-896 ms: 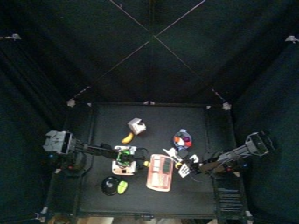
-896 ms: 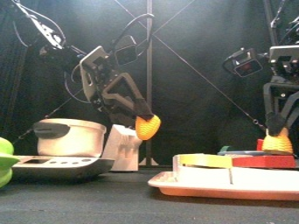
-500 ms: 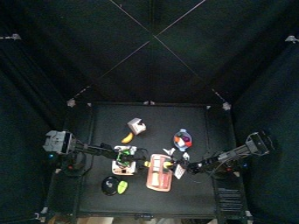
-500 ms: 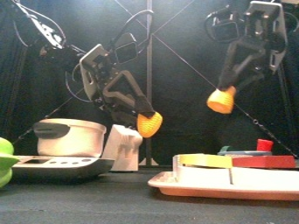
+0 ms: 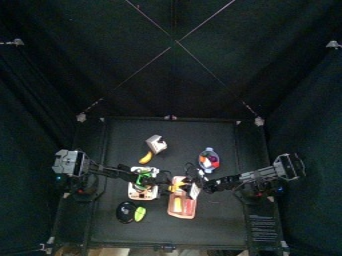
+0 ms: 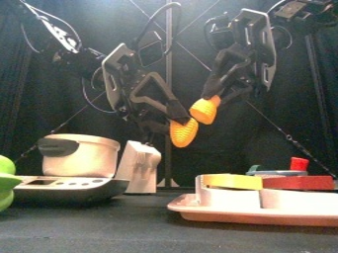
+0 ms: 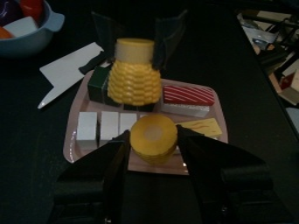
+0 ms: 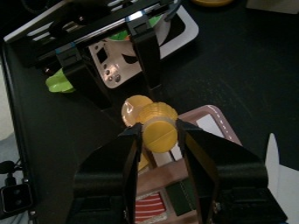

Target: Assemble corn

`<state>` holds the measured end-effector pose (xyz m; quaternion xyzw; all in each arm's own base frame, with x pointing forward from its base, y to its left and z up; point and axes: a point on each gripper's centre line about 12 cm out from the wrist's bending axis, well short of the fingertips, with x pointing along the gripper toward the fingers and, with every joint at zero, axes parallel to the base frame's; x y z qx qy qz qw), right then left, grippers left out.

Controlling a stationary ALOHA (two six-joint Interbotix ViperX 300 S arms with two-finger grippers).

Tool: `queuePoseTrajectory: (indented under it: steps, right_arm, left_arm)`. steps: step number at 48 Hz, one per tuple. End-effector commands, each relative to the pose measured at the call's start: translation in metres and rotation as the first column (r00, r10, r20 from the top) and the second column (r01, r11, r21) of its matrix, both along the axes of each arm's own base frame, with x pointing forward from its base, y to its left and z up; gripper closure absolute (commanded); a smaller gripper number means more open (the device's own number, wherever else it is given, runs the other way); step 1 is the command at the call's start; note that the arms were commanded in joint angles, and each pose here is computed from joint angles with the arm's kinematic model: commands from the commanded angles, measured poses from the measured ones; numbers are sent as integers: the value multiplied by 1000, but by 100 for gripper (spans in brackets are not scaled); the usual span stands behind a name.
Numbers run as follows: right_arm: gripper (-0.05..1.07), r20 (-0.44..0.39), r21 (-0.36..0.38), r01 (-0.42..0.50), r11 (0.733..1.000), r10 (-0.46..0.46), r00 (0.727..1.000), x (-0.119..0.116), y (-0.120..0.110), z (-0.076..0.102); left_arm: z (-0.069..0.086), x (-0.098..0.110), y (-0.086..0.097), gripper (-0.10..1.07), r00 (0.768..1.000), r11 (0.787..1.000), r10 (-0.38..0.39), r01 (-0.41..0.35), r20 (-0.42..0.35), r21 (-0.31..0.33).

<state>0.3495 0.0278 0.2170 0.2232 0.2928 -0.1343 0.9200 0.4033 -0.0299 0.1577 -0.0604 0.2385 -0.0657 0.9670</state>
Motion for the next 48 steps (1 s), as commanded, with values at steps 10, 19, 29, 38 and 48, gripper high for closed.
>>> queuePoseTrajectory:
  steps: [10, 19, 29, 38, 48]
  right_arm:
    - [39, 48, 13, -24, 1000, 23, 999, 15, 5, 14]
    - [39, 40, 14, -29, 999, 28, 999, 17, 6, 10]
    - [39, 39, 25, -33, 999, 32, 999, 18, 7, 8]
    - [39, 23, 24, -31, 999, 30, 999, 20, 7, 2]
    - [39, 19, 26, -17, 1000, 16, 1000, 24, 3, 0]
  left_arm:
    - [12, 8, 0, 21, 999, 1000, -1, 1, 42, -4]
    - [12, 8, 0, 21, 999, 1000, -1, 1, 42, -4]
    - [12, 8, -1, 21, 999, 1000, -2, 3, 41, -4]
    - [12, 8, -1, 21, 999, 1000, -4, 4, 41, -3]
    - [12, 8, -2, 21, 999, 1000, -7, 7, 42, -3]
